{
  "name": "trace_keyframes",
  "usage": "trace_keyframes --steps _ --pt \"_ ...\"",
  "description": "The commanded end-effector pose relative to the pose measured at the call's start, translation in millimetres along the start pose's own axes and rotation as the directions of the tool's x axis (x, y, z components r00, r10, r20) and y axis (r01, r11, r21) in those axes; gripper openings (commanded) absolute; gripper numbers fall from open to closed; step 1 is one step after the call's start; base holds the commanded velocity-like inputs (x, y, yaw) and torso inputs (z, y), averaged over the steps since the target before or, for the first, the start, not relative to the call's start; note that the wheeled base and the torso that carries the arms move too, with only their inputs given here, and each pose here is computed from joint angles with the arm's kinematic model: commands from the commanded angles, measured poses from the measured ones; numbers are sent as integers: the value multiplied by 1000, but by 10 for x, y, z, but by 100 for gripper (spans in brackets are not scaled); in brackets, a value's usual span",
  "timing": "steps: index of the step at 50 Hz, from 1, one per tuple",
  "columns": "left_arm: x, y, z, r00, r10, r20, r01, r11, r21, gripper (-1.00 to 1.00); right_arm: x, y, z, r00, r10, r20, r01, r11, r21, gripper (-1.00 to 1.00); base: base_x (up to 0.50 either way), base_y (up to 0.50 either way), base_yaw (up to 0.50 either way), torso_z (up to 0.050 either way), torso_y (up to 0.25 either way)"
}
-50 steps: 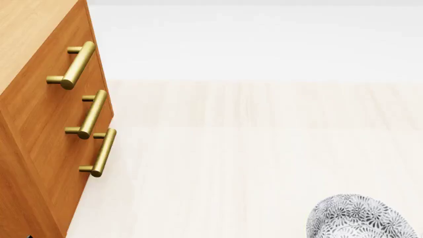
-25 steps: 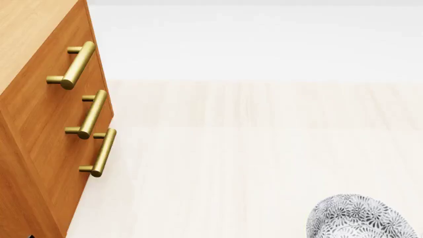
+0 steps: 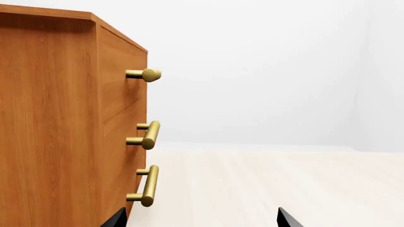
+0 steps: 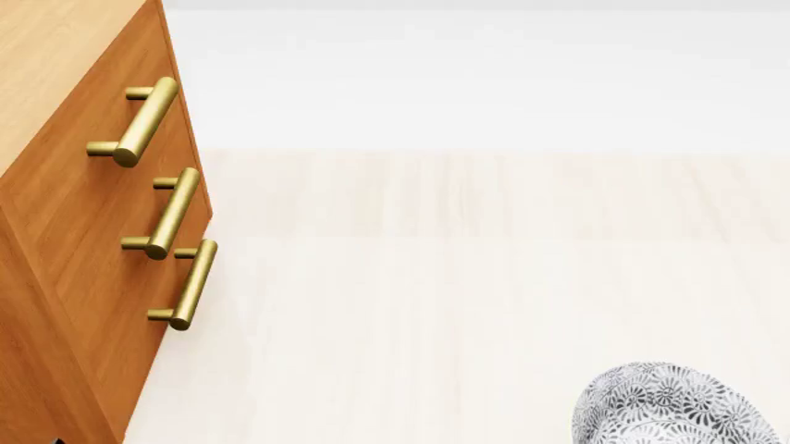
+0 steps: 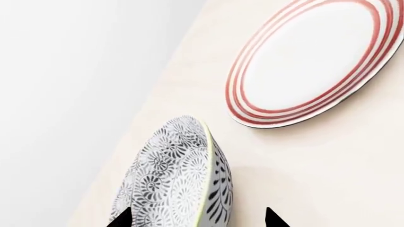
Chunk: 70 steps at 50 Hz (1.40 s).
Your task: Put the bowl on top of the cabinet.
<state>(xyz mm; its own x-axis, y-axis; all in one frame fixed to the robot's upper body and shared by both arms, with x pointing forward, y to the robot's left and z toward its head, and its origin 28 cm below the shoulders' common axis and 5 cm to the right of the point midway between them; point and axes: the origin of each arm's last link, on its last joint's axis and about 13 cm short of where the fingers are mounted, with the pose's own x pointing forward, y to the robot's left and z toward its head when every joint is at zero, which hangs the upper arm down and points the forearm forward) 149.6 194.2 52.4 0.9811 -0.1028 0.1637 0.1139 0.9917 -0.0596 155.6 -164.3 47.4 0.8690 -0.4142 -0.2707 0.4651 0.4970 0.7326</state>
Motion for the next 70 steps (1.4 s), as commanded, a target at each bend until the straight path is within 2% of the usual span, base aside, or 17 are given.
trace_keyframes --steps 1,17,32,51,70 --pt "1 0 -2 1000 0 0 0 1000 0 100 48 12 -20 999 3 -33 -4 1000 -12 100 0 0 0 0 0" --pt "10 0 -14 1000 -2 -6 2 1000 -1 100 99 -2 -14 999 -15 -42 15 1000 -1 100 0 0 0 0 0" --pt "11 -4 -7 1000 -4 -5 4 1000 0 100 244 43 -90 995 -27 -96 24 999 -37 100 0 0 0 0 0" --pt "1 0 -3 1000 -1 0 1 1000 2 100 367 41 -136 991 -59 -119 54 997 -48 100 0 0 0 0 0" --pt "2 -3 -9 1000 -5 -1 5 1000 0 100 509 69 -225 986 -77 -149 63 994 -92 100 0 0 0 0 0"
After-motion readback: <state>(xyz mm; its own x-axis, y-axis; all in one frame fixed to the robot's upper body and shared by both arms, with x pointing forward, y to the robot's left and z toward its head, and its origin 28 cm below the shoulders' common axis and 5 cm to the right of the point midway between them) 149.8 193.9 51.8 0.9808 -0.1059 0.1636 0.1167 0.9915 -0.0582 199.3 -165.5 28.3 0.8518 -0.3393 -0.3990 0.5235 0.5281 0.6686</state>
